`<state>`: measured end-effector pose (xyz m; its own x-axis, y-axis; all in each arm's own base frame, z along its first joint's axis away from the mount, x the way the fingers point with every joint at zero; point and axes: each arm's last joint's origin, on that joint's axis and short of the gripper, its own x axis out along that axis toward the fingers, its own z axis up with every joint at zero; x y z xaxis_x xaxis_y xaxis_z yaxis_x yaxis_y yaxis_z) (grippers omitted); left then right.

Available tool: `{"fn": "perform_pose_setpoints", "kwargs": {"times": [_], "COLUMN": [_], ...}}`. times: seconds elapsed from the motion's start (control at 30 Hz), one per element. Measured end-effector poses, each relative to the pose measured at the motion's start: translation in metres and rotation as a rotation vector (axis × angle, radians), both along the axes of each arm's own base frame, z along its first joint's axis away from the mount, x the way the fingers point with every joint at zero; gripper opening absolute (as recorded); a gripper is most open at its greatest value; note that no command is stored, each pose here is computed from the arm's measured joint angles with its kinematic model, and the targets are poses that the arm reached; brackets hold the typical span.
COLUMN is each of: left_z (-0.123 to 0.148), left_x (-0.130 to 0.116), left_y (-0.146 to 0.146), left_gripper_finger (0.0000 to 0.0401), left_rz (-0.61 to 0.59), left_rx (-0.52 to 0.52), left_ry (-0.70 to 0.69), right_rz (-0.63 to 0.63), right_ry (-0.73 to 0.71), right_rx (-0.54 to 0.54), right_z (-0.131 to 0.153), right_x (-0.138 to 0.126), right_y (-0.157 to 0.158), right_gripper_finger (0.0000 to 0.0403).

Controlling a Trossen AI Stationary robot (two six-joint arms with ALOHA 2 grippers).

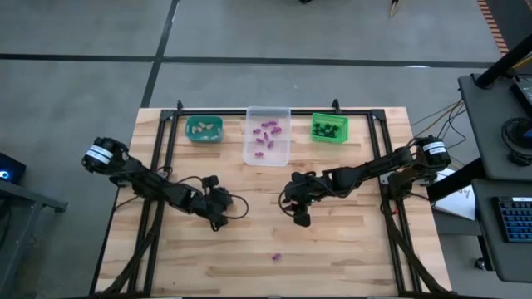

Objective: Sort Halloween decoration
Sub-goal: Put the black spider toy into the green bin

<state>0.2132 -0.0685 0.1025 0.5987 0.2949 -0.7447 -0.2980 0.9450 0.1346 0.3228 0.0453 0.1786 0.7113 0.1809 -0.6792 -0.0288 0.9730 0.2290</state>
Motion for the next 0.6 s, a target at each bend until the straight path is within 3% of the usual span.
{"fn": "perform_pose_setpoints", "kwargs": {"times": [0.17,0.6], "left_z": [0.005,0.028], "left_x": [0.000,0.000], "left_y": [0.001,0.000], "left_gripper_finger": [0.0004,0.0000], "left_rz": [0.000,-0.024], "left_rx": [0.003,-0.033], "left_ry": [-0.017,-0.110], "right_rz": [0.011,0.021], "right_ry": [0.000,-0.003], "right_rx": [-0.002,-0.007], "right_z": [0.000,0.000], "right_x": [0.000,-0.001], "right_y": [0.003,0.005], "right_gripper_finger": [0.0116,0.0116]}}
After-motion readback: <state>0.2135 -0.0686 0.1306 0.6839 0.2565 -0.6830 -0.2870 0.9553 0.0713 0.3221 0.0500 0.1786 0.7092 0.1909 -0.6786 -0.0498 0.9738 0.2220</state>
